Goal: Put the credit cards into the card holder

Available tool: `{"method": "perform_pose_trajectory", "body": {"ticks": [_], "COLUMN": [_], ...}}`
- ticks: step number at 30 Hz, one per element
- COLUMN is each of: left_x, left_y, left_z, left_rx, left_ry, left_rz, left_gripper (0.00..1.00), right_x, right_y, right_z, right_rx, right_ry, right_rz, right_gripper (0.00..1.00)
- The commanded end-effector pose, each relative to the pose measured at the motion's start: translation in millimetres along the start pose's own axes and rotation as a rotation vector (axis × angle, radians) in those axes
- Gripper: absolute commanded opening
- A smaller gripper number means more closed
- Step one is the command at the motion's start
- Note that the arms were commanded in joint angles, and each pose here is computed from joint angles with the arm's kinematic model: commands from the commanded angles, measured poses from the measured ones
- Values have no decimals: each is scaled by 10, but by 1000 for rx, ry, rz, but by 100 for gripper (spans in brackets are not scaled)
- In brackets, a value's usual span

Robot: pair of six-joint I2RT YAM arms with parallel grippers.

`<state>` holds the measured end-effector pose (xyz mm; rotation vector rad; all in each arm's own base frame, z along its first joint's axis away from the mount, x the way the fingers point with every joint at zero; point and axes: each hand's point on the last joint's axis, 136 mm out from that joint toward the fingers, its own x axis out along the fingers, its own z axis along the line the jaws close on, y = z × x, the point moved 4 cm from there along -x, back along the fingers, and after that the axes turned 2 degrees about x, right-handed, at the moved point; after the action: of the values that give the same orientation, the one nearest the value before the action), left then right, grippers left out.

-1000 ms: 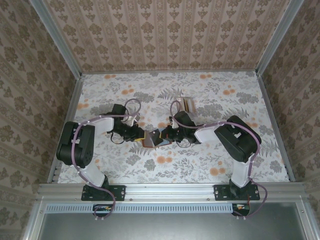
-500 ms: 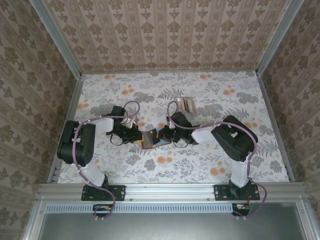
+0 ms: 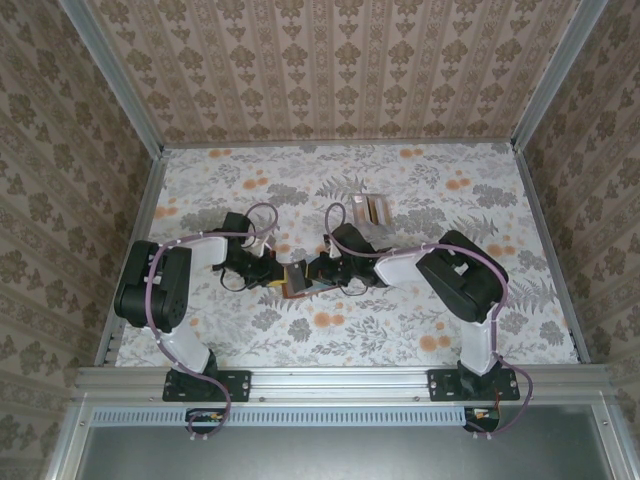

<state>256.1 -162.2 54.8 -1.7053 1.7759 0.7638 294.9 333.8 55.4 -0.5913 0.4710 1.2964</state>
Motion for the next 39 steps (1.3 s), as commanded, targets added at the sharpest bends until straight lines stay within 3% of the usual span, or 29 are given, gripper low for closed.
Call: {"method": "perform_pose_trajectory", "body": {"ticks": [1, 7, 19, 24, 29, 32, 33, 38, 39], "left_x": [50, 30, -64, -72, -120, -177, -190, -171, -161], "left_y": [-22, -44, -38, -44, -30, -29, -30, -30, -31], "left_z": [-11, 14, 24, 34, 34, 30, 44, 55, 46], "left_rx": [-2, -13, -12, -9, -14, -20, -25, -27, -24], "left_ry": [25, 31, 45, 42, 45, 42, 37, 58, 67], "left_rz": [-1, 0, -4, -11, -19, -30, -34, -22, -20], "left_gripper": [0, 0, 8, 15, 30, 31, 29, 1, 0], "right_x": [47, -88, -138, -109, -102, -104, -104, -84, -76], "right_y": [220, 196, 77, 109, 127, 128, 130, 138, 136], "right_z": [-34, -47, -34, -53, -68, -78, -70, -41, -32], "right_rx": [-34, -84, -100, -98, -103, -102, -104, -114, -118], "right_ry": [74, 145, 183, 179, 193, 200, 199, 198, 198], "right_rz": [135, 166, 155, 176, 183, 181, 181, 191, 194], "right_gripper": [17, 26, 27, 12, 10, 10, 10, 10, 10]}}
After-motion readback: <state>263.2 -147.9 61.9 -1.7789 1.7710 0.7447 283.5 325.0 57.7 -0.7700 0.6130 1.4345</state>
